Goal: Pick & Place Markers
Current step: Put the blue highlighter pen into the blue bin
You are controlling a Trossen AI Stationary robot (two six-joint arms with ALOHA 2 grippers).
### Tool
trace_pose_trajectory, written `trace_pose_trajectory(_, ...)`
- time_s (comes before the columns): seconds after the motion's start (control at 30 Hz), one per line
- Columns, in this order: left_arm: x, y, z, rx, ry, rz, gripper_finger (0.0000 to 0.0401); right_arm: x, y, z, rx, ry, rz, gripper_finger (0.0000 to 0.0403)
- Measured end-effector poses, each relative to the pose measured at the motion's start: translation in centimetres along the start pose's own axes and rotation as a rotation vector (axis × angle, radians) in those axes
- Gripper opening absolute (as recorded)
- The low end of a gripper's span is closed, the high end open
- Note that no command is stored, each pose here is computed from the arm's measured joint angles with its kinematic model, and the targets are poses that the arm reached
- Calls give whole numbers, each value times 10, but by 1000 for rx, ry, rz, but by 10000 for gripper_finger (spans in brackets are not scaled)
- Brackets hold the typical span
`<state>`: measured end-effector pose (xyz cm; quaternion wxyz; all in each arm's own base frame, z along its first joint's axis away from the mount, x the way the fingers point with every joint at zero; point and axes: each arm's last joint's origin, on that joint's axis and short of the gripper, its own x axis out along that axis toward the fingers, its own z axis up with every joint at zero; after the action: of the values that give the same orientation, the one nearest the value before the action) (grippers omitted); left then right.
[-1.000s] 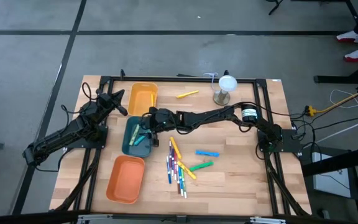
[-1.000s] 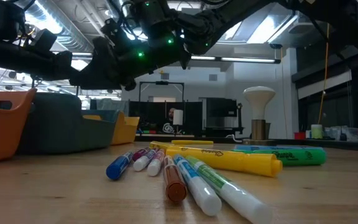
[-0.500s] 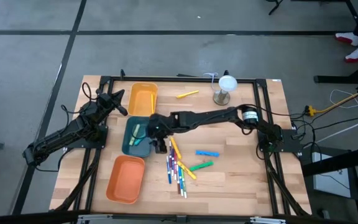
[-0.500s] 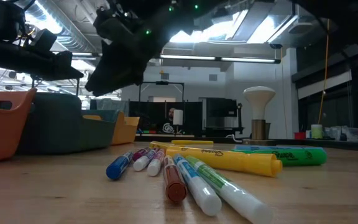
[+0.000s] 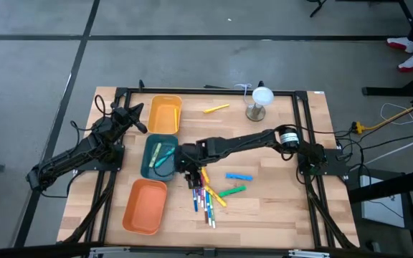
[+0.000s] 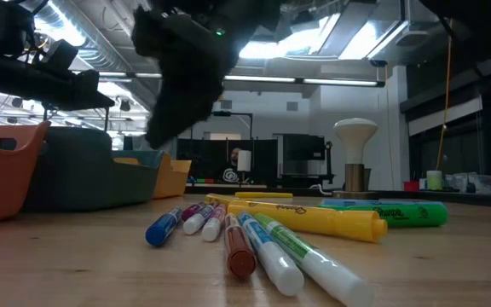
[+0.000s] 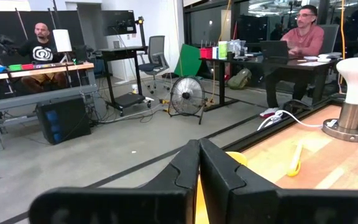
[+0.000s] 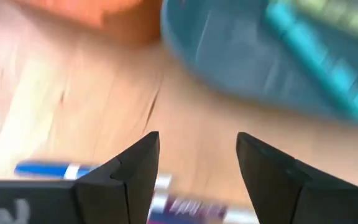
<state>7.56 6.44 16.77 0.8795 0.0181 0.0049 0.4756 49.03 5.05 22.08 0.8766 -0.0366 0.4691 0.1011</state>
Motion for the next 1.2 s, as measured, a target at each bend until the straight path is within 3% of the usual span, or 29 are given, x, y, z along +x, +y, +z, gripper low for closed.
trace_pose_trajectory(0.13,0,0,0,0,0,0,6,-7,11,-13,104,153,14,213)
trace_pose_trajectory(0.37,0,0,0,0,0,-1,10,-49,30,-34,200,436,2,213)
trace_pose_trajectory(0.63,0,0,0,0,0,0,7,-63,33,-55,266,667,-199,213)
trace_pose_trajectory(0.8,0,0,0,0,0,0,10,-61,33,-69,249,712,-237,213)
trace_pose_trajectory(1.2,0,0,0,0,0,0,9,-46,44,-136,356,564,-164,213)
